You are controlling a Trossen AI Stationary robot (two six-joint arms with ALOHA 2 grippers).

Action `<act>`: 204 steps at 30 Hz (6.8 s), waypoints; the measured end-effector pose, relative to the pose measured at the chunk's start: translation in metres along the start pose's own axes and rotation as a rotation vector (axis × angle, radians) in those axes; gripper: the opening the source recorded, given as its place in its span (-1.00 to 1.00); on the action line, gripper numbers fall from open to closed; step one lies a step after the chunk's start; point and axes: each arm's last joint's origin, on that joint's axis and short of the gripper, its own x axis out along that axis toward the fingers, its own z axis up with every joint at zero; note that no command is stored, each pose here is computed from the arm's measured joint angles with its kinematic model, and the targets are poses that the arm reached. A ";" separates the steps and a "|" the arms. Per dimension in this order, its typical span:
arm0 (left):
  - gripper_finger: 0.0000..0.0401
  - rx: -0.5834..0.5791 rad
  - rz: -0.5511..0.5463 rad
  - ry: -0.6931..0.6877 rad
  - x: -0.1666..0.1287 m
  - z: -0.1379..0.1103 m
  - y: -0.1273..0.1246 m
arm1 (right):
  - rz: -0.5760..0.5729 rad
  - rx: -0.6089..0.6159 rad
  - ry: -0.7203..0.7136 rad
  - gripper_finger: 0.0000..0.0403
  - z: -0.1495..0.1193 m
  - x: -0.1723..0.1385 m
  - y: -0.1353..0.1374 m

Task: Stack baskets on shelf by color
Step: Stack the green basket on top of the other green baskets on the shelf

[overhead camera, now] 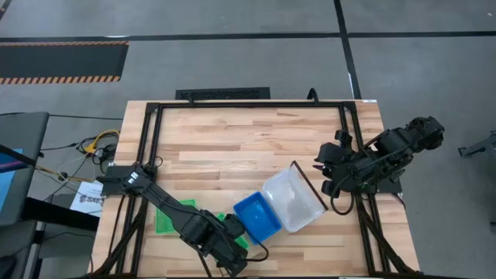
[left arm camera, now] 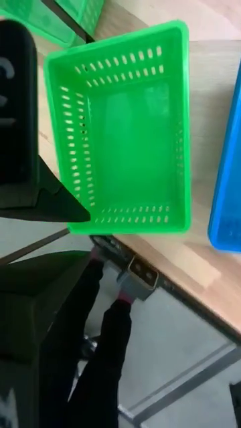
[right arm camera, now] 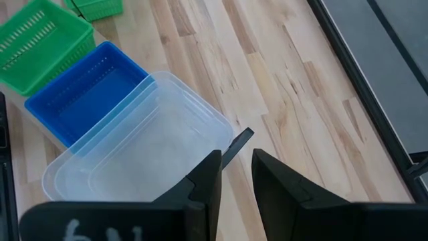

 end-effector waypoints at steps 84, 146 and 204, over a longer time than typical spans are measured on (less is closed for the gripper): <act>-0.61 0.276 0.173 0.201 0.062 -0.036 0.277 | -0.008 0.062 -0.006 -0.47 0.000 0.000 -0.001; -1.00 0.595 0.335 0.053 -0.047 0.004 0.252 | -0.008 0.092 -0.008 -0.47 0.001 0.000 -0.001; -1.00 1.521 -0.097 0.237 -0.004 0.075 0.061 | -0.015 0.136 -0.002 -0.47 0.000 0.001 0.000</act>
